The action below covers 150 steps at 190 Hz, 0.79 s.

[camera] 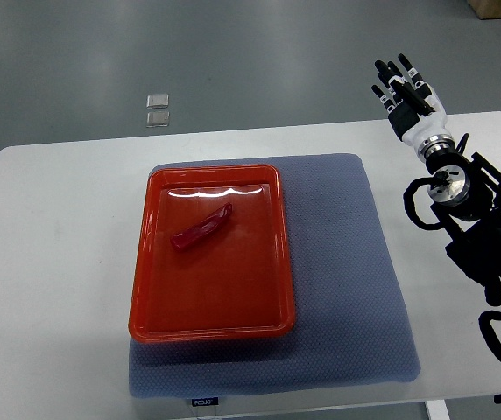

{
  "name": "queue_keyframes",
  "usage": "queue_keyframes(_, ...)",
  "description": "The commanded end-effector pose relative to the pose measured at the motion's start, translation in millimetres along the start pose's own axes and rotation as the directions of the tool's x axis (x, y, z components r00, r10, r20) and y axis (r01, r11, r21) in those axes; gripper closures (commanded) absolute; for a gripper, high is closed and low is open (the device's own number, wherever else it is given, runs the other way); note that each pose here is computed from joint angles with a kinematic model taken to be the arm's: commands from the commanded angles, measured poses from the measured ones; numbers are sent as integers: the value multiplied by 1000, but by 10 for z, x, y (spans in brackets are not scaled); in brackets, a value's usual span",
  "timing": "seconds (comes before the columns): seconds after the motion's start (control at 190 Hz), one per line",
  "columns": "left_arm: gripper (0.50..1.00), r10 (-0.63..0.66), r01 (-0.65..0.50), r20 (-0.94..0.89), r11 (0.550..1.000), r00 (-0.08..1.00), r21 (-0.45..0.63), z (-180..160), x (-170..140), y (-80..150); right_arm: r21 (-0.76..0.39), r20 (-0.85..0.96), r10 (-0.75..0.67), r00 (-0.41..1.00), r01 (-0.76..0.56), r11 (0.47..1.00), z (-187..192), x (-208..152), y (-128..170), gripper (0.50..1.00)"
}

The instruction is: Place red pepper on red tray

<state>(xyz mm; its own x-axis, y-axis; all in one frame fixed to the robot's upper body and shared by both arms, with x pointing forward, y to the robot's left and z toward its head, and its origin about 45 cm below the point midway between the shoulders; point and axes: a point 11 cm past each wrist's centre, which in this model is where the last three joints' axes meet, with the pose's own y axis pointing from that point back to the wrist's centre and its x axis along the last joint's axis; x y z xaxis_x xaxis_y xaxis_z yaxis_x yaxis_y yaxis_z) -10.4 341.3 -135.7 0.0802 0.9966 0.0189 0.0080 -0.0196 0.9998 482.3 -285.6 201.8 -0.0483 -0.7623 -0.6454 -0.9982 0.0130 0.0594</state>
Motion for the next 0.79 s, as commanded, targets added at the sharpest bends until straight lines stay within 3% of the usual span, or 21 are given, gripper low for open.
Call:
queue_keyframes(0.0,500,0,0,0,1000,1000,0,0,0,0,-13,-2,14,1000,-14,1000,63,74,42,585)
queue_keyframes(0.786,500,0,0,0,1000,1000,0,0,0,0,-26,7,31,999,-31,999,153,151,96,585)
